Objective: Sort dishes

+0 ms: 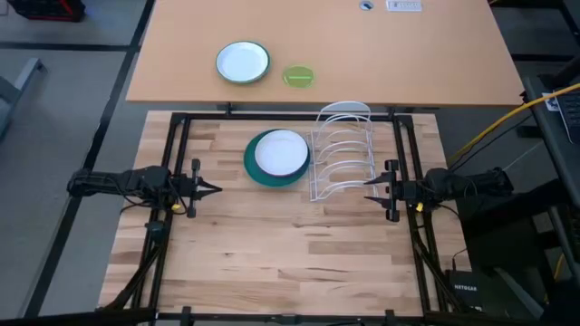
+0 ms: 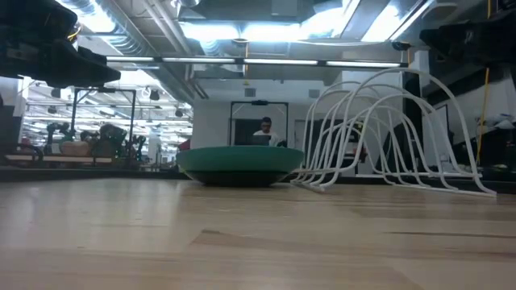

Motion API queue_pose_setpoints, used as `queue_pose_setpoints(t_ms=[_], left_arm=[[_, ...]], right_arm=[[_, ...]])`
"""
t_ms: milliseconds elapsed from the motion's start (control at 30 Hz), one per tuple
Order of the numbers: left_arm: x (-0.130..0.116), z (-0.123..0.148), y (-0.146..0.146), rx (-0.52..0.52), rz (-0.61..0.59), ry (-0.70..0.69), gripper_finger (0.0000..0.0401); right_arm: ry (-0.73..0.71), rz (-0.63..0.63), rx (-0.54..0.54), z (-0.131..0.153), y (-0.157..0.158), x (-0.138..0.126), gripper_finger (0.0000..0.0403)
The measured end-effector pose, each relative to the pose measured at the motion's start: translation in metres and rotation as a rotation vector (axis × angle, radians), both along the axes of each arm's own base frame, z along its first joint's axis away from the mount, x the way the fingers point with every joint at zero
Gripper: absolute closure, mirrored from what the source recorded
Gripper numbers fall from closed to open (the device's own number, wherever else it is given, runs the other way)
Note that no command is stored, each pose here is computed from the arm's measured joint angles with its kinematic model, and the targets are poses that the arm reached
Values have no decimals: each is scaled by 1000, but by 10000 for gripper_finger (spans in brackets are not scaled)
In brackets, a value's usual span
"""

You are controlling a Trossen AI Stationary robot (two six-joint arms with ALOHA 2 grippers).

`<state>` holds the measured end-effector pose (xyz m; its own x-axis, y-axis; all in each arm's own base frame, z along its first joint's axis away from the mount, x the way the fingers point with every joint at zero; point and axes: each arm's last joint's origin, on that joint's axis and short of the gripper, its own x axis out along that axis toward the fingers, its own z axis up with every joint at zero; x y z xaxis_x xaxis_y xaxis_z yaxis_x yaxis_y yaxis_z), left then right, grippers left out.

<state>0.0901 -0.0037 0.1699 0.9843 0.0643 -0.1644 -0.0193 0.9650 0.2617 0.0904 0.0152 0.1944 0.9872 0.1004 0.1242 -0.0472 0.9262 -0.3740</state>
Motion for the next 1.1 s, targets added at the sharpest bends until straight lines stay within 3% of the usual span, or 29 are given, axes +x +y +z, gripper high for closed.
queue_pose_setpoints(t_ms=[400,733,1033,1100], left_arm=[[0,0,0,0,0,-1,397],[0,0,0,0,0,-1,397],[0,0,0,0,0,0,397],[0,0,0,48,-4,2,397]], right_arm=[[-1,-2,-2,0,0,0,214],[-20,-88,-5,2,-3,0,214],[-150,-75,70,15,-3,-3,214],[-194,-74,81,19,-3,-4,214]])
